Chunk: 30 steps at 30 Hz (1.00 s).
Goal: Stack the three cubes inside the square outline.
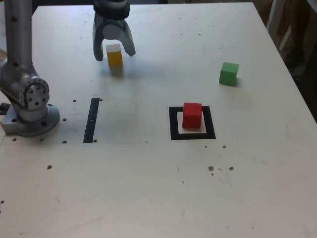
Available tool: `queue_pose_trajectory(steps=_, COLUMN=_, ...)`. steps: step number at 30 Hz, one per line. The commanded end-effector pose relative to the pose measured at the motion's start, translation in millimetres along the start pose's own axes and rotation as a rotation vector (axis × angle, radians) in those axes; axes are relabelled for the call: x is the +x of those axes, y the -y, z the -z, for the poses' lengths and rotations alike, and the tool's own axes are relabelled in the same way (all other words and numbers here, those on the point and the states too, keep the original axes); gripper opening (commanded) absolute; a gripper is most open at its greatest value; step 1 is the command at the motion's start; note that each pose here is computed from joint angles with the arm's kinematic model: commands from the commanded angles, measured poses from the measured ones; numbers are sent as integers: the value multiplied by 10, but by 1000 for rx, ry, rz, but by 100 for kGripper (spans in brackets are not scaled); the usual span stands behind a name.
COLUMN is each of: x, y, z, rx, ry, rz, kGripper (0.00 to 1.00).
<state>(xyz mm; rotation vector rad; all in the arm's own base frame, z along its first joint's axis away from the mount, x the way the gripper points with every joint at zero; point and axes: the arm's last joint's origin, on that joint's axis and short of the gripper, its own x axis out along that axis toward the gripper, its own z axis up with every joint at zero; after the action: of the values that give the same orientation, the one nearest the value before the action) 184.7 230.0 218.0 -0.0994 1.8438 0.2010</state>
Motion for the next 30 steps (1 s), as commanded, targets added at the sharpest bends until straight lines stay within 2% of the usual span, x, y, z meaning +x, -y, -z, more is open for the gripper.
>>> queue_pose_trajectory(steps=1, x=1, y=-15, z=-9, rx=-5, ry=3, rz=-4, kGripper=38)
queue_pose_trajectory(steps=5, x=-5, y=-17, z=-8, rx=-7, ry=8, rz=-9, kGripper=30)
queue_pose_trajectory(steps=20, x=-13, y=-10, z=1, rx=-7, ry=10, rz=-8, kGripper=29)
queue_pose_trajectory(steps=30, x=-83, y=28, z=-3, rx=8, ry=26, rz=-23, kGripper=29)
